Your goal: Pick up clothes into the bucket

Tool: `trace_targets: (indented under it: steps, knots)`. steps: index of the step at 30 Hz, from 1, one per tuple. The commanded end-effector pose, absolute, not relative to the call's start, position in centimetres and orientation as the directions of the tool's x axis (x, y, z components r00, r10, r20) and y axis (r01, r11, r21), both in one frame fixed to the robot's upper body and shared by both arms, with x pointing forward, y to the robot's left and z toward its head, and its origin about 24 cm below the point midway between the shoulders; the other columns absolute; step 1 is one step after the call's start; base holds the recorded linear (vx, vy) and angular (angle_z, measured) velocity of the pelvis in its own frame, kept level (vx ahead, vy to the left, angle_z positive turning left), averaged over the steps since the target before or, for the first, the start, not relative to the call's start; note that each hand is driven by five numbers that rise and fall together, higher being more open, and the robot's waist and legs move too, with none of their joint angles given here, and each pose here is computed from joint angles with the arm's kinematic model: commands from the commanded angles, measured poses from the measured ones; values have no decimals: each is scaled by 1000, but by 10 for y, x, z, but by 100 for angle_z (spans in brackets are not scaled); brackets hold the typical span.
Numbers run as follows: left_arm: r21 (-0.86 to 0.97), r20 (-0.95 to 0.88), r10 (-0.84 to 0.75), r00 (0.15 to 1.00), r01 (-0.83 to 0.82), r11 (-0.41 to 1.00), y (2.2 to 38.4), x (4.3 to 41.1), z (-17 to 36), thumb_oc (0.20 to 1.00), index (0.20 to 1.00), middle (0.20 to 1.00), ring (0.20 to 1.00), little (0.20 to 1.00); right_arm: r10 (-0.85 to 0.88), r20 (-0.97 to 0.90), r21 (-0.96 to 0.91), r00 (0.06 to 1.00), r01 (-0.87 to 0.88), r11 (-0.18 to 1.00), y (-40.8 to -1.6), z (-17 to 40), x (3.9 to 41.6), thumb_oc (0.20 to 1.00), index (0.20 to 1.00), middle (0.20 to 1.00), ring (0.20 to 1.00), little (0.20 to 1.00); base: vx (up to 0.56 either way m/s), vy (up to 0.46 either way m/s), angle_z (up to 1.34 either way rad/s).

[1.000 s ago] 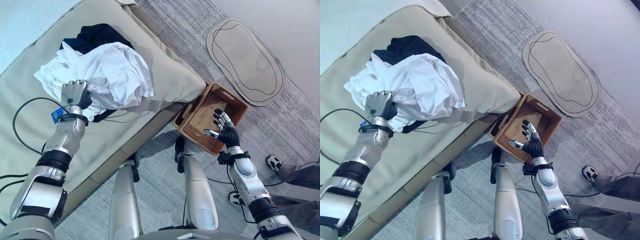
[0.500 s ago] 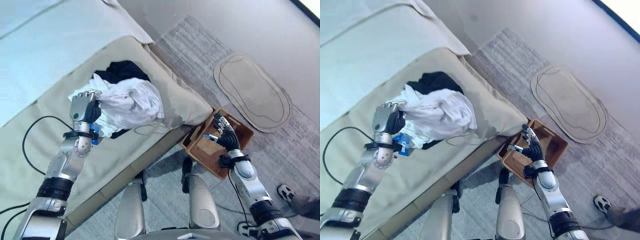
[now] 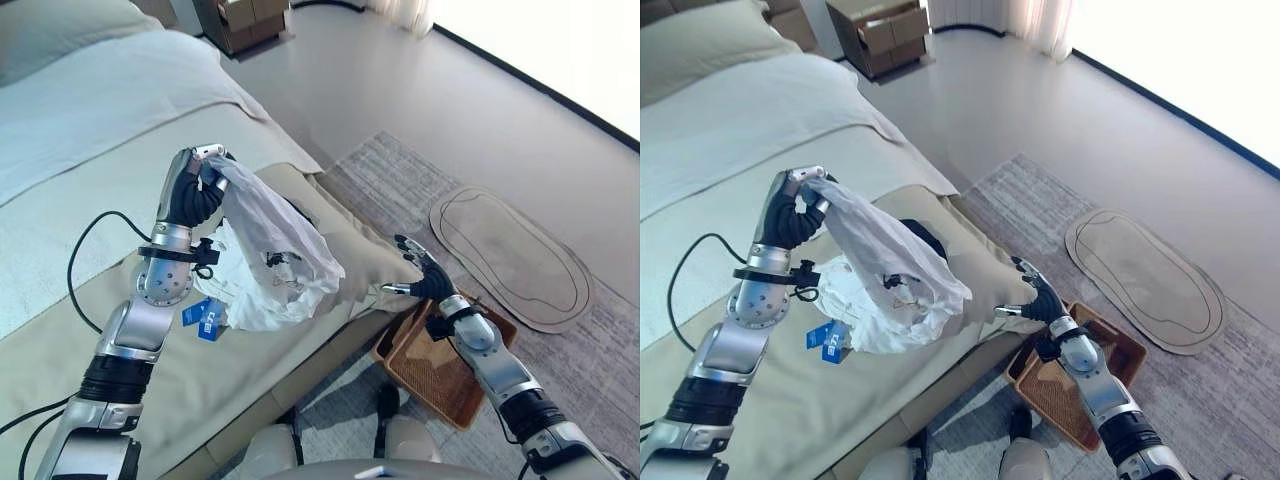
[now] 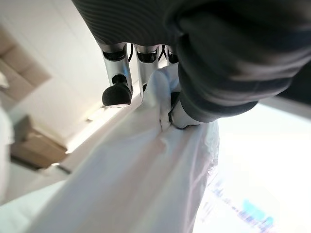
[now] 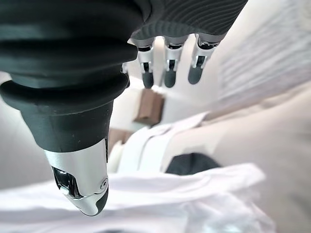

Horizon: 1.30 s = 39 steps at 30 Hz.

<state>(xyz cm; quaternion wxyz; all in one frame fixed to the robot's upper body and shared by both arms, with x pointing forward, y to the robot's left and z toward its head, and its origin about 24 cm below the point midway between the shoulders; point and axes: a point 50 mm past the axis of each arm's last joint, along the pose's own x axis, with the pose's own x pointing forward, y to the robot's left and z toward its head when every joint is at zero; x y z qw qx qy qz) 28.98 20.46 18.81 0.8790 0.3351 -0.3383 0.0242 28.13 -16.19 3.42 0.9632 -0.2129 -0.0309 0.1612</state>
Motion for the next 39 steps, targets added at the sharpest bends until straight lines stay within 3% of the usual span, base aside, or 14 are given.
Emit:
trace_targets:
  steps: [1, 9, 17, 23, 26, 37, 38, 39]
  knots:
    - [492, 730, -236, 642, -254, 832, 192, 285, 224, 200, 200, 200, 200, 200, 445, 96, -442, 890, -363, 820, -132, 58, 288, 1000, 1000, 1000, 1000, 1000, 77, -54, 1]
    - [495, 772, -349, 531, -158, 854, 158, 281, 248, 200, 200, 200, 200, 200, 611, 116, -411, 783, -522, 748, -78, 68, 285, 1000, 1000, 1000, 1000, 1000, 57, -29, 2]
    - [449, 816, -390, 426, -43, 893, 136, 268, 268, 200, 200, 200, 200, 200, 639, 107, -336, 762, -577, 745, -57, 65, 282, 1000, 1000, 1000, 1000, 1000, 13, -3, 1]
    - [458, 831, -444, 335, 41, 888, 114, 261, 283, 200, 200, 200, 200, 200, 765, 27, -261, 644, -734, 627, -28, 56, 273, 1000, 1000, 1000, 1000, 1000, 0, 0, 0]
    - [453, 834, -449, 319, 68, 889, 110, 260, 286, 200, 200, 200, 200, 200, 767, 23, -260, 641, -737, 624, -22, 56, 274, 1000, 1000, 1000, 1000, 1000, 4, 1, 8]
    - [433, 879, -458, 134, 181, 883, 78, 241, 322, 200, 200, 200, 200, 200, 747, 62, -144, 662, -735, 663, 4, 66, 284, 1000, 1000, 1000, 1000, 1000, -12, 4, 2]
    - [428, 885, -452, 113, 190, 884, 74, 239, 326, 200, 200, 200, 200, 200, 752, 72, -136, 655, -741, 658, 5, 69, 284, 319, 319, 319, 319, 319, 0, 0, 0]
    - [426, 886, -451, 111, 189, 885, 73, 239, 327, 200, 200, 200, 200, 200, 750, 76, -128, 658, -739, 661, 4, 70, 285, 200, 200, 200, 200, 200, 0, 0, 0]
